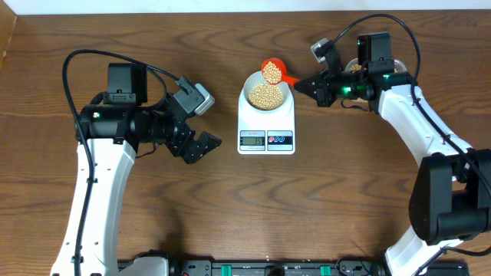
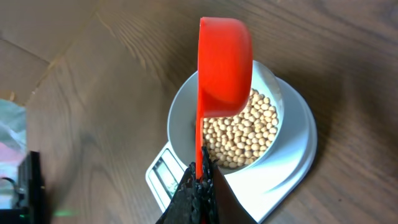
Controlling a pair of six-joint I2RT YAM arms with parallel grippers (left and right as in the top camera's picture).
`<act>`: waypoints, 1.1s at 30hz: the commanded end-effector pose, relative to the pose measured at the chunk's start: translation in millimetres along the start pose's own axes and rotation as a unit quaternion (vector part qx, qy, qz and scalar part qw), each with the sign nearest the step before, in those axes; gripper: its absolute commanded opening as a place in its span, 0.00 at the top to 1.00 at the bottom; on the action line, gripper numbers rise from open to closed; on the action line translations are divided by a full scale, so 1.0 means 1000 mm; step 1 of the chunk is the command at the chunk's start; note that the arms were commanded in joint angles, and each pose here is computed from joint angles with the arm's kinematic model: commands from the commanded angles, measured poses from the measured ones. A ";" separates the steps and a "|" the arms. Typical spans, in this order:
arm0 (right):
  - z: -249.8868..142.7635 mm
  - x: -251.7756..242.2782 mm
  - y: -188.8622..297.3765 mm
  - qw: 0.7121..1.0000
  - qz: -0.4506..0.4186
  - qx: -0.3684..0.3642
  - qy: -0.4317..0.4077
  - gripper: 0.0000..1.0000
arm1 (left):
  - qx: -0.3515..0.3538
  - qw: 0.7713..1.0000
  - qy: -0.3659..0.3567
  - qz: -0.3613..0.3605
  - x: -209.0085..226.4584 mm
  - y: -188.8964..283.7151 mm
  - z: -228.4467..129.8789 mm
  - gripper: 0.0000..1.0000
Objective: Scoop item into bowl and weigh 50g on scale
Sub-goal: 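Lift the filled red scoop and move it left over the bowl, then tilt the red scoop over the bowl to pour soybeans in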
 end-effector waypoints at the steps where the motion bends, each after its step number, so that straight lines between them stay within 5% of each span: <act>1: -0.005 -0.002 -0.006 0.999 -0.011 0.015 0.031 0.99 | -0.008 1.000 -0.011 -0.003 -0.003 0.004 0.002 0.02; 33: 0.012 0.019 -0.002 0.987 -0.083 0.056 0.124 0.99 | -0.008 1.000 -0.011 -0.002 -0.003 0.004 0.002 0.02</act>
Point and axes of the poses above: each gripper's point midway between its finger pads, its own y axis back along the fingers, its own x axis along the line the jaws close on, z = x × y, the point moved 7 cm from there along y, back along the fingers, and after that the axes turned 14 degrees about y, right-handed, at the moved point
